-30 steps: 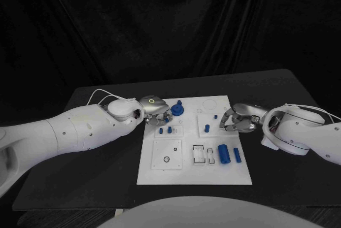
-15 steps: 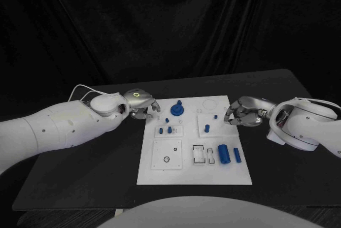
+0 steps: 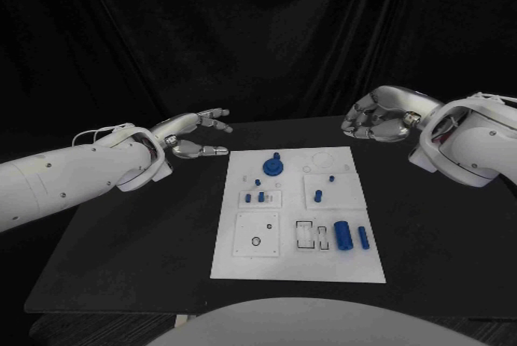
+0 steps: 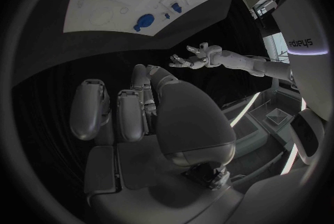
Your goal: Assemble the parts on the task board
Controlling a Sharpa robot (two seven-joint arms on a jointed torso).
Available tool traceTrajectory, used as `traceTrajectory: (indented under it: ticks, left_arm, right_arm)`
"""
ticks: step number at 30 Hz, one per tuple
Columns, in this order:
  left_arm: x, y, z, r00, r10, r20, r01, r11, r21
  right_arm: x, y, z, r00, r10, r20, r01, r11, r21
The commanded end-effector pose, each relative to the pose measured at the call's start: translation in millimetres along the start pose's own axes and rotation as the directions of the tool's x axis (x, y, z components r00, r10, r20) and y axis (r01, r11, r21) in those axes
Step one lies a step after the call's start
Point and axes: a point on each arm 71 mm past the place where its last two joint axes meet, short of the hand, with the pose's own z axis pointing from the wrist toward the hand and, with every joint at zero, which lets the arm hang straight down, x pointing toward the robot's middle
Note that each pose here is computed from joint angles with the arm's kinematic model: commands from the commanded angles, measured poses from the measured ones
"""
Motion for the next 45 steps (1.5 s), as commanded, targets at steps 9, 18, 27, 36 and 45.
traceTrajectory:
  ticks: [9, 18, 27, 36, 45]
  left_arm:
    - [21.7, -15.0, -13.8, 0.508, -0.860, 0.047, 0.842, 0.508, 0.184]
    - [36.3, -20.9, -29.4, 0.416, -0.909, 0.033, 0.878, 0.410, 0.247]
    - [38.1, -26.4, -41.9, 0.386, -0.922, 0.017, 0.892, 0.378, 0.247]
    - [40.1, -27.8, -42.5, 0.376, -0.927, 0.003, 0.901, 0.366, 0.232]
    - [42.6, -28.3, -40.2, 0.369, -0.929, -0.011, 0.908, 0.359, 0.215]
  right_arm:
    - [29.3, 8.4, 18.2, 0.911, -0.405, -0.079, 0.398, 0.913, -0.096]
    - [67.8, 5.2, 19.4, 0.864, -0.476, -0.163, 0.457, 0.878, -0.139]
    - [90.4, 0.7, 18.5, 0.868, -0.465, -0.175, 0.443, 0.884, -0.151]
    - [97.4, -5.9, 21.4, 0.862, -0.467, -0.199, 0.445, 0.884, -0.146]
    - [103.1, -17.5, 21.6, 0.856, -0.466, -0.225, 0.449, 0.885, -0.124]
